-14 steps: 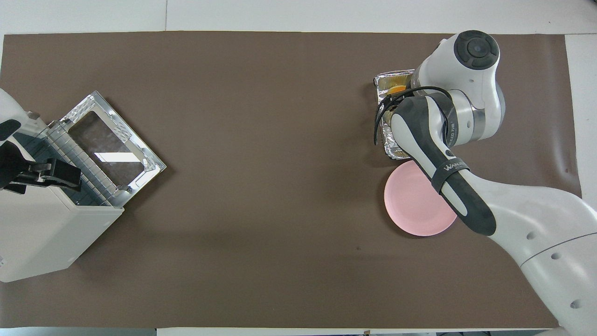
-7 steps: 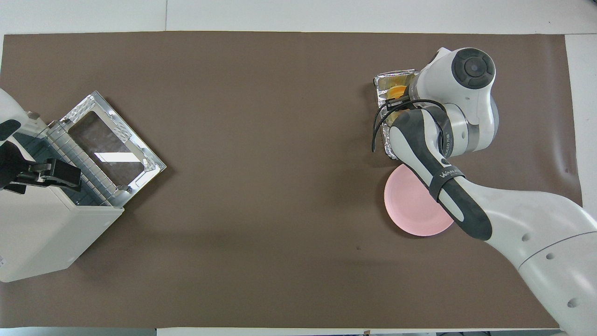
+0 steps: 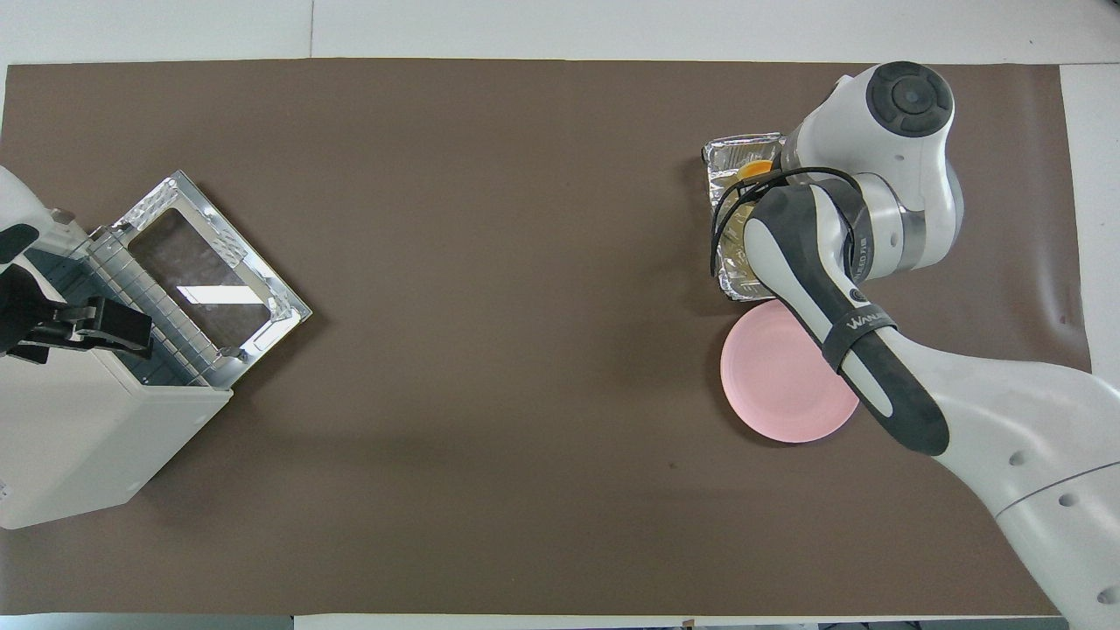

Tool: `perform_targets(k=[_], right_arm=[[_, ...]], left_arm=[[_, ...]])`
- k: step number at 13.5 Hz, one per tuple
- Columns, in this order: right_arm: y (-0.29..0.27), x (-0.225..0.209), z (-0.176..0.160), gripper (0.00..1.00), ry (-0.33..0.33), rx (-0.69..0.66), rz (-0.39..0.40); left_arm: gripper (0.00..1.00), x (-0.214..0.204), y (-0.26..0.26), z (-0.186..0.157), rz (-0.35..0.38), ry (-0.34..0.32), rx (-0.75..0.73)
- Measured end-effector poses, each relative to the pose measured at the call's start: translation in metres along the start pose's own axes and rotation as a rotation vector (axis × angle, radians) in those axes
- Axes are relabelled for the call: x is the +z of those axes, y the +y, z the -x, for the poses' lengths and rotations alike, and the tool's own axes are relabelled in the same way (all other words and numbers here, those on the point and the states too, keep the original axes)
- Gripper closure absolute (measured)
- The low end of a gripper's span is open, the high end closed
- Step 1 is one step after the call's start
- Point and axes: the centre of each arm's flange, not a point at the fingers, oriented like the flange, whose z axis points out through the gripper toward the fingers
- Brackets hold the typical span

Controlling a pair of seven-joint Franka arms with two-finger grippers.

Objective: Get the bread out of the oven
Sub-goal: 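Move the bread onto the pink plate and open the right gripper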

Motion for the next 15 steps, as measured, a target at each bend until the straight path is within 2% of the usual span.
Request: perform_targets(k=[4,7,9,13,15], right_arm=[[0.011,-0.082,0.023,0.92,-0.032,0.020,0.000],[0.002,-0.102,0.068,0.92,-0.038,0.033,-0.031],[-0.002,-0.089,0.106,0.92,-0.004,0.034,-0.029],[-0.006,-0.030,0.193,0.92,0.079,0.035,-0.024],[-0.007,-0.006,0.221,0.92,0.125,0.036,-0.022]], left_arm=[[0.00,0.000,0.000,0.000,0.000,0.000,0.000],[0.00,0.000,0.000,0.000,0.000,0.000,0.000],[0.00,0.000,0.000,0.000,0.000,0.000,0.000],[0.00,0.000,0.000,0.000,0.000,0.000,0.000],[0.00,0.000,0.000,0.000,0.000,0.000,0.000]])
